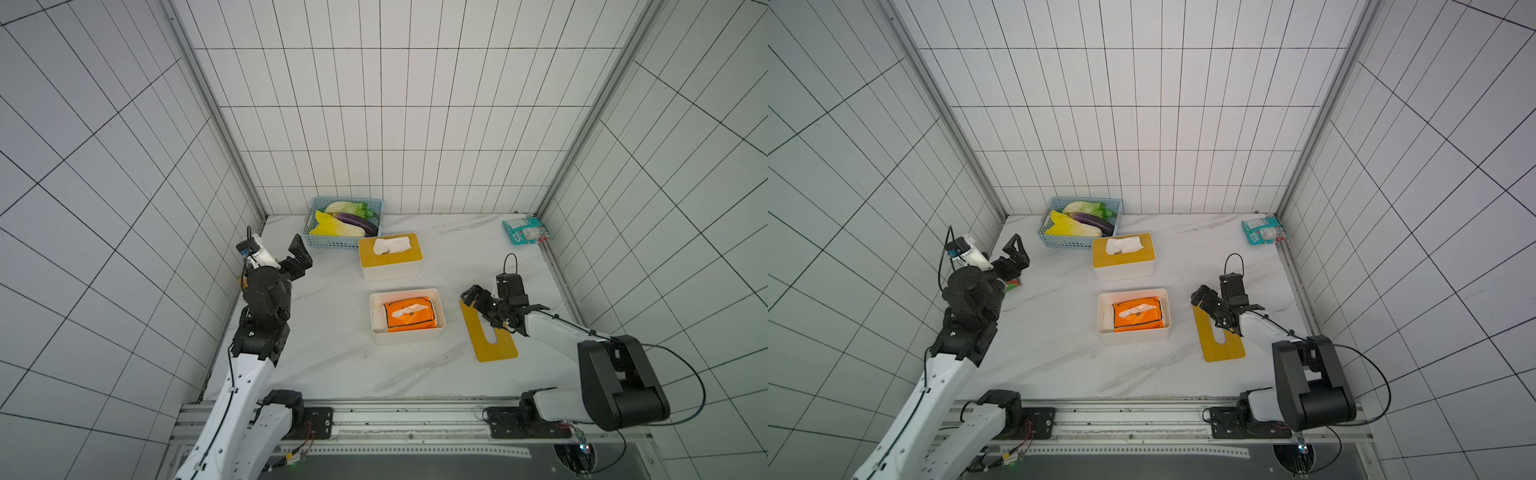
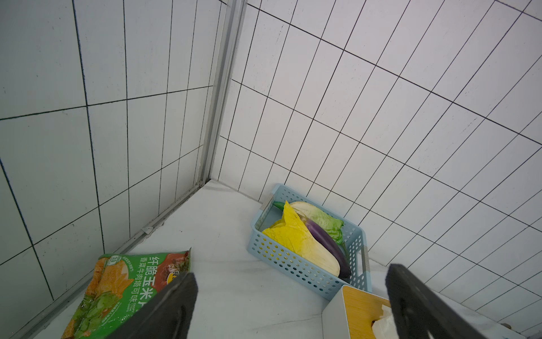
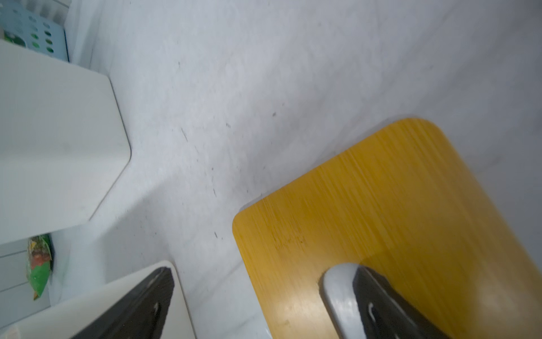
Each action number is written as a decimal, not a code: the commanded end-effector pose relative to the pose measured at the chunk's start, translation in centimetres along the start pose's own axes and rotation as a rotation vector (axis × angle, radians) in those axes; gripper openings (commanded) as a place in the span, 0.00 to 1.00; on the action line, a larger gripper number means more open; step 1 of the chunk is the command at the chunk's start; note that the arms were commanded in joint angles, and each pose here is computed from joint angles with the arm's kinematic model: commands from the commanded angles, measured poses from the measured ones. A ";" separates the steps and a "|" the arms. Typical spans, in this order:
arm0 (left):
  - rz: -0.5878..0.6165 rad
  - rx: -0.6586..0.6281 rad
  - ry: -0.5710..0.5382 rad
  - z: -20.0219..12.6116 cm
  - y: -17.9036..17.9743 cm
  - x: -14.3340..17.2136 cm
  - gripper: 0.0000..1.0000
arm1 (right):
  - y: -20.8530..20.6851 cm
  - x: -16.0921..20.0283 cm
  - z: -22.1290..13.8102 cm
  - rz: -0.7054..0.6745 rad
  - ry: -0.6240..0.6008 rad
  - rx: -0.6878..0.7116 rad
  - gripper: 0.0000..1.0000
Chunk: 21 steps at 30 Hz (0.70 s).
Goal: Put the tissue paper into the tissue box
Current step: Move the box lid to the center of the board.
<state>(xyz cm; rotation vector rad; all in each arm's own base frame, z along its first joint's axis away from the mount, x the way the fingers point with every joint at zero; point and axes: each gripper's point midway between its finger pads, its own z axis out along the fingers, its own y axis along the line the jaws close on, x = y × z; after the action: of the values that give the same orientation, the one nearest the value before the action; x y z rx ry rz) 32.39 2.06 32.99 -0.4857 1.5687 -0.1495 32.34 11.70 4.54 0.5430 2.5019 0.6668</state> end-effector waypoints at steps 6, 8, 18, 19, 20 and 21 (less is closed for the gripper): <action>0.002 0.008 -0.015 0.1 0.0 -0.2 0.98 | -3.9 -4.4 4.7 0.206 0.048 0.122 1.00; 0.003 0.008 -0.016 0.0 0.0 -0.2 0.99 | -4.0 -5.6 5.7 0.231 0.051 0.123 1.00; 0.001 0.011 -0.015 0.1 -0.1 -0.2 0.98 | -3.3 -8.2 4.0 0.038 0.058 0.223 0.99; 0.001 0.011 -0.015 0.1 -0.1 -0.2 0.98 | -3.4 -8.1 3.5 0.008 0.059 0.243 0.99; 0.001 0.012 -0.017 0.1 -0.1 -0.3 0.99 | -3.5 -8.2 2.8 -0.031 0.054 0.266 0.99; 0.001 0.011 -0.015 0.1 -0.1 -0.2 0.98 | -3.7 -8.2 2.3 -0.062 0.055 0.292 0.99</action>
<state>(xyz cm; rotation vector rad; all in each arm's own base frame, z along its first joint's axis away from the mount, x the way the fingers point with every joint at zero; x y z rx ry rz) 32.39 2.06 32.99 -0.4851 1.5689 -0.1495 42.87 7.40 4.69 0.6310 2.5183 0.5179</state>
